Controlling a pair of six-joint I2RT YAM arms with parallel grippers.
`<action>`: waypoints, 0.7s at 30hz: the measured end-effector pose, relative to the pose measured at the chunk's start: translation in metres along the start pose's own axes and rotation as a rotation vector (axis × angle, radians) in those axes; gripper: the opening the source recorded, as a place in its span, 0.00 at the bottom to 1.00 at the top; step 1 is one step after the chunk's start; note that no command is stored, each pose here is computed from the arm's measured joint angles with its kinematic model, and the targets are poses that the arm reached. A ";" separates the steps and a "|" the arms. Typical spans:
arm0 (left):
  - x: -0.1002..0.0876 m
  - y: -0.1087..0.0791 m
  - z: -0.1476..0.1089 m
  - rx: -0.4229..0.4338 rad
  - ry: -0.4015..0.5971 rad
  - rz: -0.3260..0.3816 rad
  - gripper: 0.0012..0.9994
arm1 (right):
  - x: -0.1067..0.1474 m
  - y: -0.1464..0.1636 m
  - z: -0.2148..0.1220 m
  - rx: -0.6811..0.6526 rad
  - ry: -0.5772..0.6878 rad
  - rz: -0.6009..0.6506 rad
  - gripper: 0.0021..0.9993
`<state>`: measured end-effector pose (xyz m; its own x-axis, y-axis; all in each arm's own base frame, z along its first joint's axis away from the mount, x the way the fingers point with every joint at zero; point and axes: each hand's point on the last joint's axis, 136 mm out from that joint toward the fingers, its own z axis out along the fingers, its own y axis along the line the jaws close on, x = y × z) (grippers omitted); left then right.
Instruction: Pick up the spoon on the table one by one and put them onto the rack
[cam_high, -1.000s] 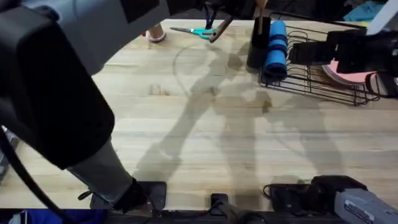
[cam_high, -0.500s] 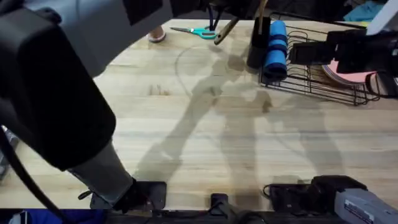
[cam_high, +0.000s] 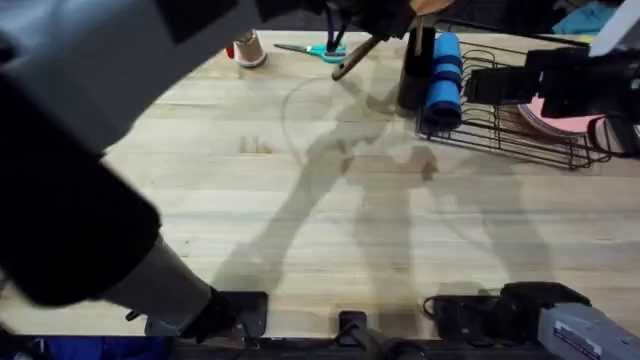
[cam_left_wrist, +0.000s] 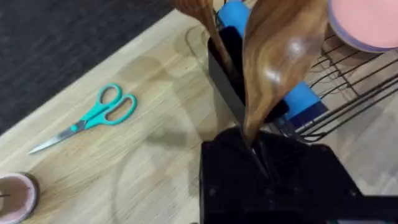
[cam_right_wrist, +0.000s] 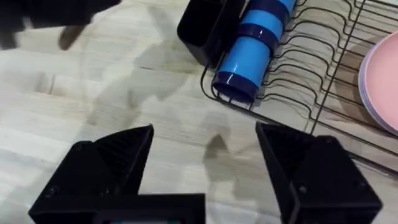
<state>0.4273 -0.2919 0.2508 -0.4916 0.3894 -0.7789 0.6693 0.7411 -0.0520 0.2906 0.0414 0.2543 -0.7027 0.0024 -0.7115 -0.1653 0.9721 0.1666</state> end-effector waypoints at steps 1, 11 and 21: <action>0.000 -0.001 -0.005 0.000 0.001 0.009 0.04 | 0.000 0.000 0.000 0.000 0.000 0.000 0.99; 0.011 -0.004 -0.022 -0.003 0.030 0.056 0.04 | 0.000 0.000 0.000 0.000 0.000 0.000 0.99; -0.018 -0.004 -0.033 -0.015 -0.189 0.060 0.04 | 0.000 0.000 0.000 0.000 0.000 0.000 0.99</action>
<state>0.4150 -0.2836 0.2862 -0.3371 0.3242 -0.8839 0.6851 0.7284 0.0059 0.2906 0.0414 0.2543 -0.7027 0.0024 -0.7115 -0.1652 0.9721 0.1665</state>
